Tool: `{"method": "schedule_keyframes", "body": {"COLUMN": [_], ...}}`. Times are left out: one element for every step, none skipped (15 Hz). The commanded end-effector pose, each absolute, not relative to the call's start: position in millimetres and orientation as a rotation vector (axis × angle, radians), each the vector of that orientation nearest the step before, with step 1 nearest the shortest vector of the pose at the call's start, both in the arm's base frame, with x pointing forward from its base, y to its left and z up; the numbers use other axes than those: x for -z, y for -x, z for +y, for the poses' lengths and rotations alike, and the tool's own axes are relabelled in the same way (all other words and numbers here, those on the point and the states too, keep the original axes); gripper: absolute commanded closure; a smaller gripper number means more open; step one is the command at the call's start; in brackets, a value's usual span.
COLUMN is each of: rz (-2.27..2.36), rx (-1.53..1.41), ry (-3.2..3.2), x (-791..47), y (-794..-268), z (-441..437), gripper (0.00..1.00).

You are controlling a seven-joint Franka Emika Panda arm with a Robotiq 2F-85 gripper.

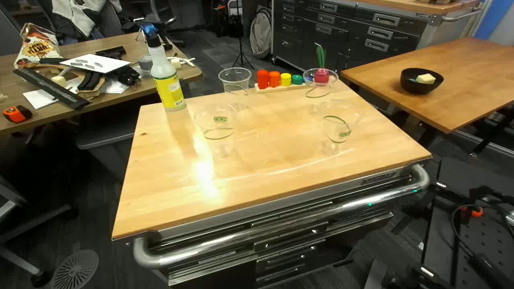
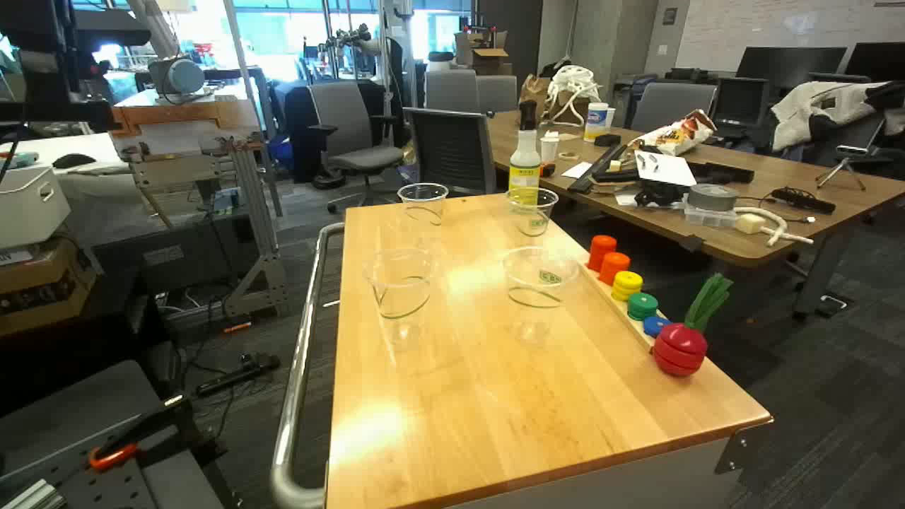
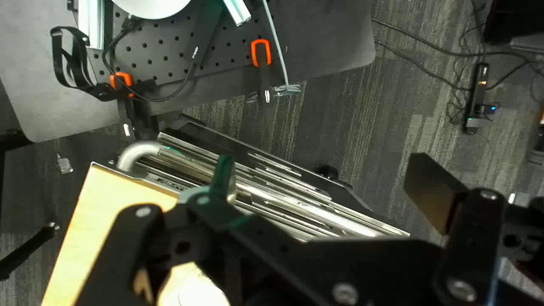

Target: Stack the cups into each other

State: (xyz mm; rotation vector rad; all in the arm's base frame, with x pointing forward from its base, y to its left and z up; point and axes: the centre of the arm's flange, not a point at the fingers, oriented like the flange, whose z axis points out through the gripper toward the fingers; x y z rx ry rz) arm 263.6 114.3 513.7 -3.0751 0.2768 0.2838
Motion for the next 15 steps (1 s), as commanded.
{"method": "schedule_keyframes", "body": {"rz": [0.276, 0.275, 0.274, 0.274, 0.274, 0.278, 0.286, 0.318, 0.336, 0.348, 0.358, 0.373, 0.392, 0.400, 0.399], "rx": [-0.279, -0.272, -0.266, -0.265, -0.265, -0.281, -0.290, -0.293, -0.261, -0.224, -0.187, -0.146, -0.094, -0.063, -0.059], "ry": [3.075, 3.074, 3.074, 3.074, 3.074, 3.065, 3.056, 3.052, 3.058, 3.058, 3.049, 3.039, 3.037, 3.030, 3.023], "x": [-515, -517, -518, -519, -519, -518, -517, -518, -518, -521, -523, -527, -528, -530, -528], "y": [-264, -264, -264, -264, -264, -272, -281, -294, -310, -334, -354, -379, -397, -417, -439], "z": [115, 115, 115, 115, 115, 115, 115, 116, 116, 115, 114, 114, 112, 110, 109], "gripper": [0.00, 0.00, 0.00, 0.00, 0.00, 0.00, 0.00, 0.00, 0.00, 0.00, 0.00, 0.00, 0.00, 0.00, 0.00]}}
